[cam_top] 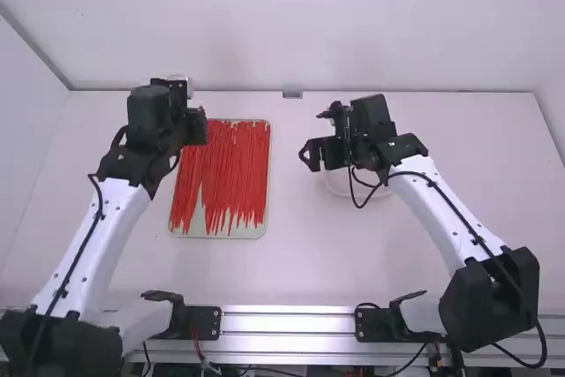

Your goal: Fasten the cable tie

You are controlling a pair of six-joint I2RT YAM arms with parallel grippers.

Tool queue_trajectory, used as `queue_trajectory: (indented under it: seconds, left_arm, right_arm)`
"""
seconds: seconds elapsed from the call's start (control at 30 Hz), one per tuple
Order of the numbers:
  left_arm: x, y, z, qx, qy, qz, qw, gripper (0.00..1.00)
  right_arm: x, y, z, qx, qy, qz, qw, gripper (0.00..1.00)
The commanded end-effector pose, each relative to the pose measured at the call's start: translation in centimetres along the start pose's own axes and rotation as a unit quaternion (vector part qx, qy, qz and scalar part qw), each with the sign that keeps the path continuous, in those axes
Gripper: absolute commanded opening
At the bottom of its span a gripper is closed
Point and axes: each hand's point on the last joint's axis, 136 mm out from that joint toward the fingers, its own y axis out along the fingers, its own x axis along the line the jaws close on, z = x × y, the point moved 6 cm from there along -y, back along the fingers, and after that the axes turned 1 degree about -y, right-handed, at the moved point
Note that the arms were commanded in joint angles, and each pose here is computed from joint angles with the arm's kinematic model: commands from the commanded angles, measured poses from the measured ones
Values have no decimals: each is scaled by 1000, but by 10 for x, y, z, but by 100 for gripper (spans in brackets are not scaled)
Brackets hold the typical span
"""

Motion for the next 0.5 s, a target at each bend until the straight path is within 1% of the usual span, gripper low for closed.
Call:
queue_trajectory:
  seconds: [0.0,0.1,0.13,0.17,0.23,0.27,0.37,0.47]
  left_arm:
    - [-8,-11,7,-13,-2,55,998,2]
    - [-26,-19,6,-42,7,156,987,2]
    - [-26,-19,6,-42,7,156,987,2]
    - [-35,-22,4,-53,10,204,977,2]
    - [-50,-27,-2,-70,15,264,962,2]
    - [-51,-28,-3,-71,15,268,961,2]
    - [-63,-39,-17,-106,23,326,939,2]
    - [-70,-45,-29,-134,24,358,924,2]
  right_arm:
    - [18,-6,-11,-15,-37,-66,997,98]
    - [31,-9,-14,-26,-77,-122,989,98]
    - [31,-9,-14,-26,-77,-122,989,98]
    - [35,-10,-18,-36,-84,-141,986,98]
    - [45,-14,-25,-58,-100,-179,977,98]
    - [46,-15,-27,-62,-105,-186,975,98]
    - [58,-24,-40,-102,-141,-239,955,98]
    - [64,-32,-50,-134,-172,-266,939,98]
